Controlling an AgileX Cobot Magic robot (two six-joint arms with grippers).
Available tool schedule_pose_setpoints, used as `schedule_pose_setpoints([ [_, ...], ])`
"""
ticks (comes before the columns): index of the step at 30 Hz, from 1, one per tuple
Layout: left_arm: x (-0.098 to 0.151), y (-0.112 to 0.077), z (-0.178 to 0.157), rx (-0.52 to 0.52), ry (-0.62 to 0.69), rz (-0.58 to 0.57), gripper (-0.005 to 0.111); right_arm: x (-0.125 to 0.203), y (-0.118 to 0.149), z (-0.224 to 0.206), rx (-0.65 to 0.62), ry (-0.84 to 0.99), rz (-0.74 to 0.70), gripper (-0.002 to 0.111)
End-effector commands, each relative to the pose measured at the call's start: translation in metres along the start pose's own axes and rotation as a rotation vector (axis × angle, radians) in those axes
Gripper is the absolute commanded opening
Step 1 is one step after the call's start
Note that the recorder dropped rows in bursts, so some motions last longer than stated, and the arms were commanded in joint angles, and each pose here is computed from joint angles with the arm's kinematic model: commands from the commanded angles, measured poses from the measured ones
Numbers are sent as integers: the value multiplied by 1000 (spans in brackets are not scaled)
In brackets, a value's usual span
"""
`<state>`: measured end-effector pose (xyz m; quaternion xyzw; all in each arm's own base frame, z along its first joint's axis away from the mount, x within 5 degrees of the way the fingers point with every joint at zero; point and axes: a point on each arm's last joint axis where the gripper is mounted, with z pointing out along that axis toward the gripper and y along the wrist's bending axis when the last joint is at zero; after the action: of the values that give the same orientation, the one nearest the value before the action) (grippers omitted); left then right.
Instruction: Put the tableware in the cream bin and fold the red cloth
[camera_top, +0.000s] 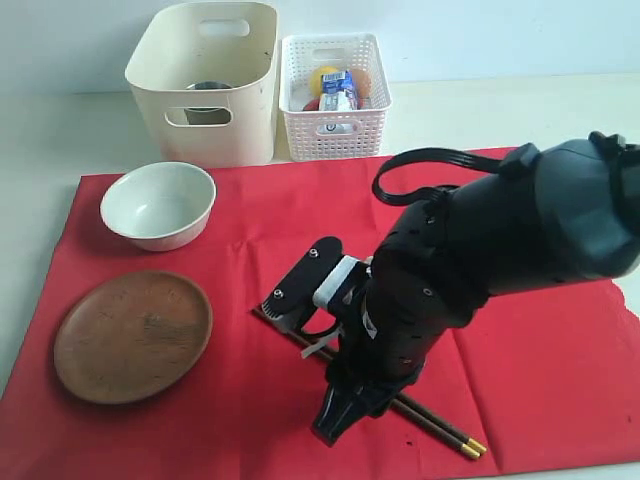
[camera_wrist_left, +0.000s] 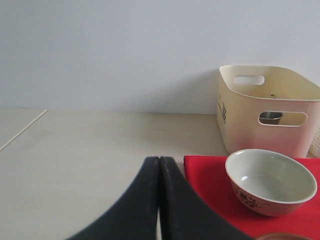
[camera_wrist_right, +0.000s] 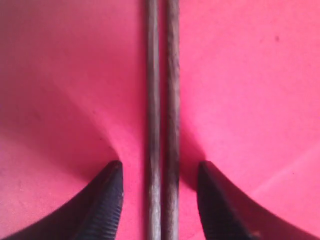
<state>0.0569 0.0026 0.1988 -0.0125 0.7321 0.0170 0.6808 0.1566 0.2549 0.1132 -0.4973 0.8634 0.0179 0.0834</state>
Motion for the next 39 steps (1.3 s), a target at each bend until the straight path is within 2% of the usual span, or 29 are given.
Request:
schedule_pose_setpoints([
  [1, -1, 0, 0, -2, -7, -5, 0, 4, -2, 12, 6, 49, -1, 40],
  [6, -1, 0, 0, -2, -7, -5, 0, 5, -2, 10, 8, 54, -4, 11],
  [9, -1, 0, 0, -2, -7, -5, 0, 5, -2, 9, 8, 50, -4, 0],
  [19, -1, 0, 0, -2, -7, -5, 0, 2, -4, -17, 10, -14, 6, 0],
  [28, -1, 0, 0, -2, -7, -5, 0, 2, -4, -17, 10, -20, 9, 0],
  [30, -1, 0, 0, -2, -7, -5, 0, 1, -4, -17, 11, -24, 49, 1],
  [32, -1, 0, 0, -2, -7, -5, 0, 0, -4, -17, 9, -37, 103, 7],
  [37, -1, 0, 0, -2, -7, -5, 0, 0, -3, -9, 7, -23, 109, 31],
  [39, -1, 0, 0, -2, -7, -5, 0, 1, -3, -2, 7, 2, 107, 36],
])
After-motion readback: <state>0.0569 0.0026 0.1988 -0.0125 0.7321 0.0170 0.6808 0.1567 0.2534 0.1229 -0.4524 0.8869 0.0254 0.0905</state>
